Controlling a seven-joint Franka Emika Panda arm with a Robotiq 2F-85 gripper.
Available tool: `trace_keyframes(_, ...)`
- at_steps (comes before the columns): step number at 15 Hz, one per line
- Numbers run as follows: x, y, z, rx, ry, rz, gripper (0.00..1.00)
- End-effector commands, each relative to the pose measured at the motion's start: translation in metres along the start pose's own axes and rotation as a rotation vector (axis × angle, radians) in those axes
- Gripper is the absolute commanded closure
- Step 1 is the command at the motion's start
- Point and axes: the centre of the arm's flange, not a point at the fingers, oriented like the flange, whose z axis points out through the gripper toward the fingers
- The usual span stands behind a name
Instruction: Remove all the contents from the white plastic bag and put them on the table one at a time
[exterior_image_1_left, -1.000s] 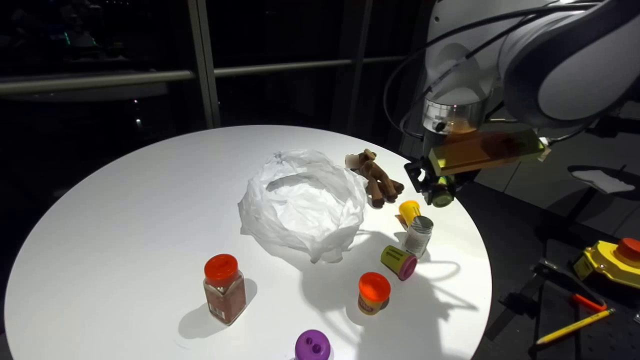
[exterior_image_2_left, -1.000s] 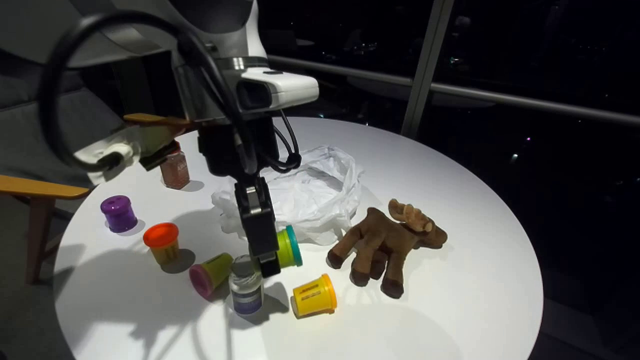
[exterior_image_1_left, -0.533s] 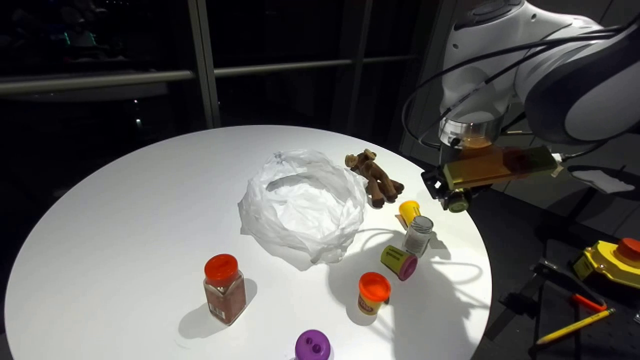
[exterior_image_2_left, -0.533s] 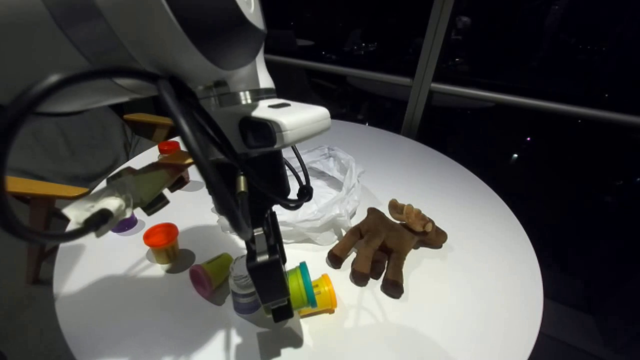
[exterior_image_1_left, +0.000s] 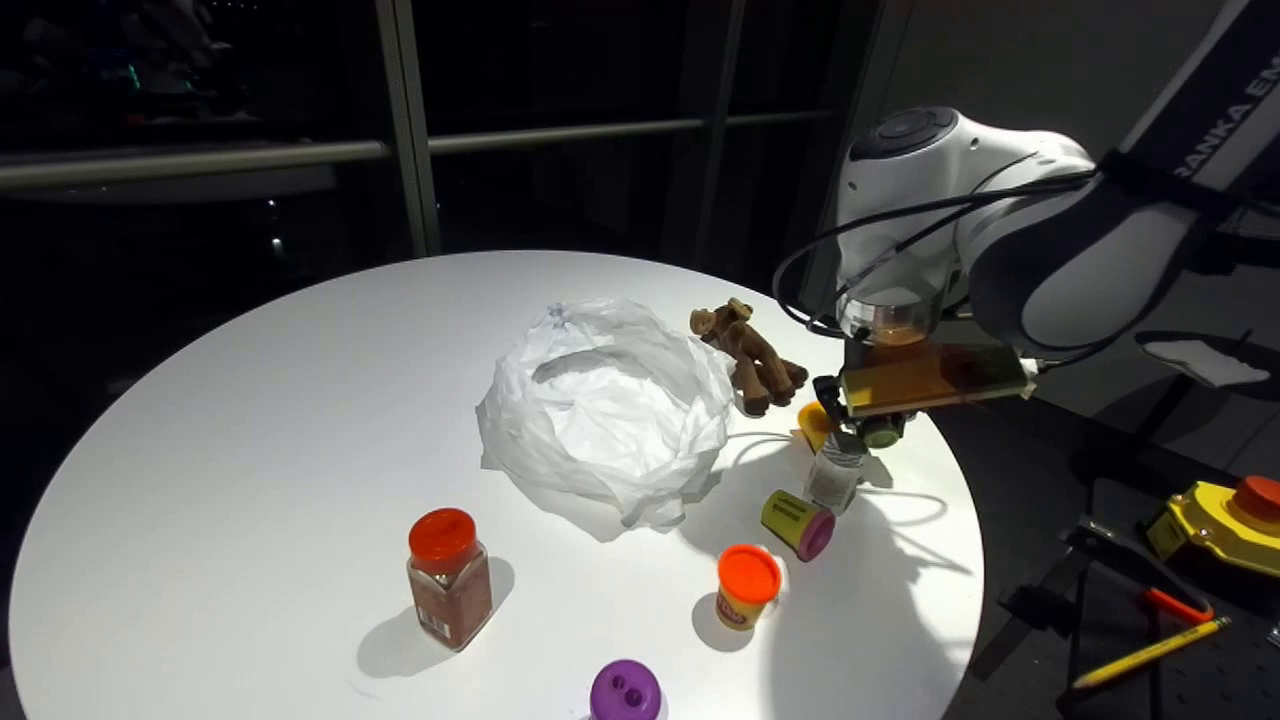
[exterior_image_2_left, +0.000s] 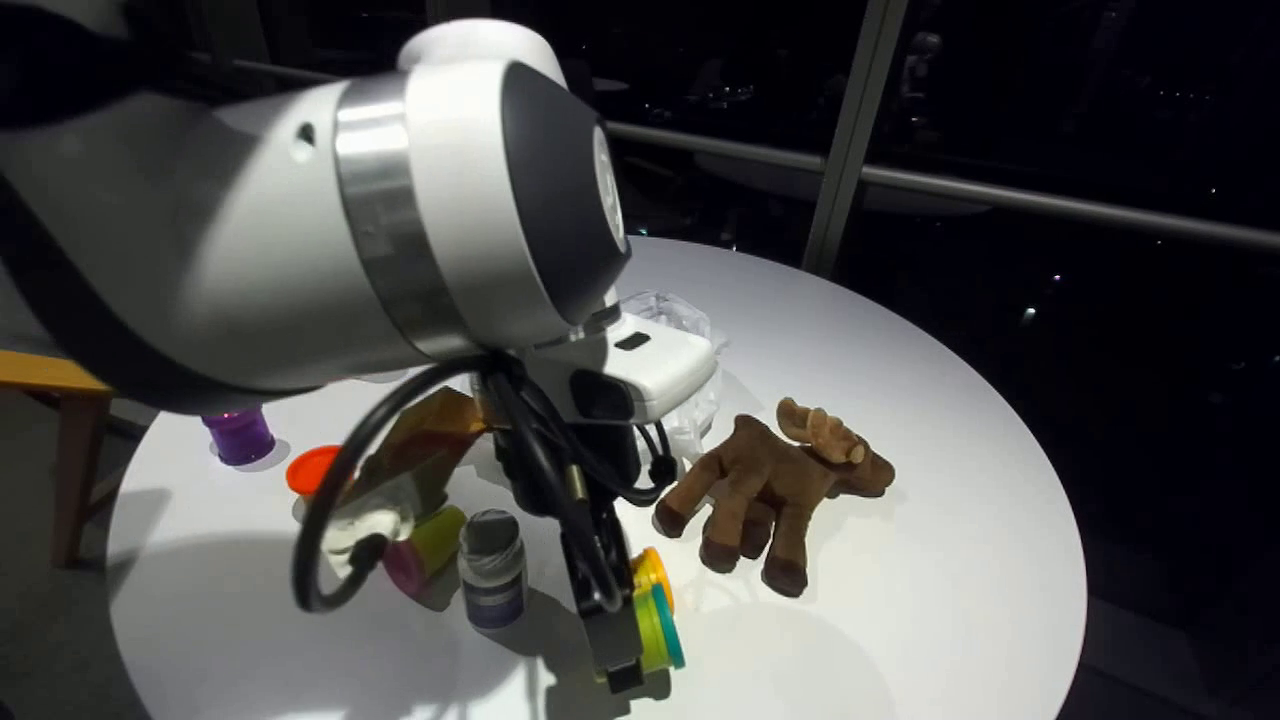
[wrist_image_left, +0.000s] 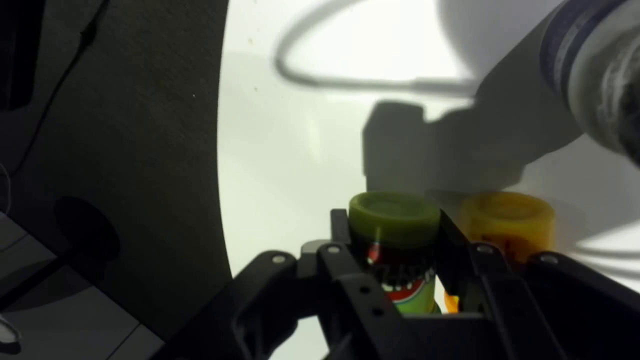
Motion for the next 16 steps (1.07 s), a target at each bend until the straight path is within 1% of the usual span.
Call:
trace_keyframes(1,0.036,-0.014,0.021,0.009,0.020,0.077,0.82)
trace_keyframes(4,0.058,-0.018,0.030,0.000,0.016,0.106,0.82)
trace_keyframes(7,0.074,-0.027,0.030,0.026,0.003,0.135,0.75)
trace_keyframes(9,0.086,-0.031,0.026,0.048,-0.004,0.147,0.32)
trace_keyframes(10,0.088,-0.032,0.020,0.067,-0.007,0.146,0.29)
trace_keyframes(11,0.091,-0.033,0.017,0.078,-0.008,0.147,0.29)
trace_keyframes(15,0.087,-0.033,-0.018,0.126,0.011,0.103,0.01)
trace_keyframes(16,0.084,-0.033,-0.030,0.134,0.007,0.089,0.00)
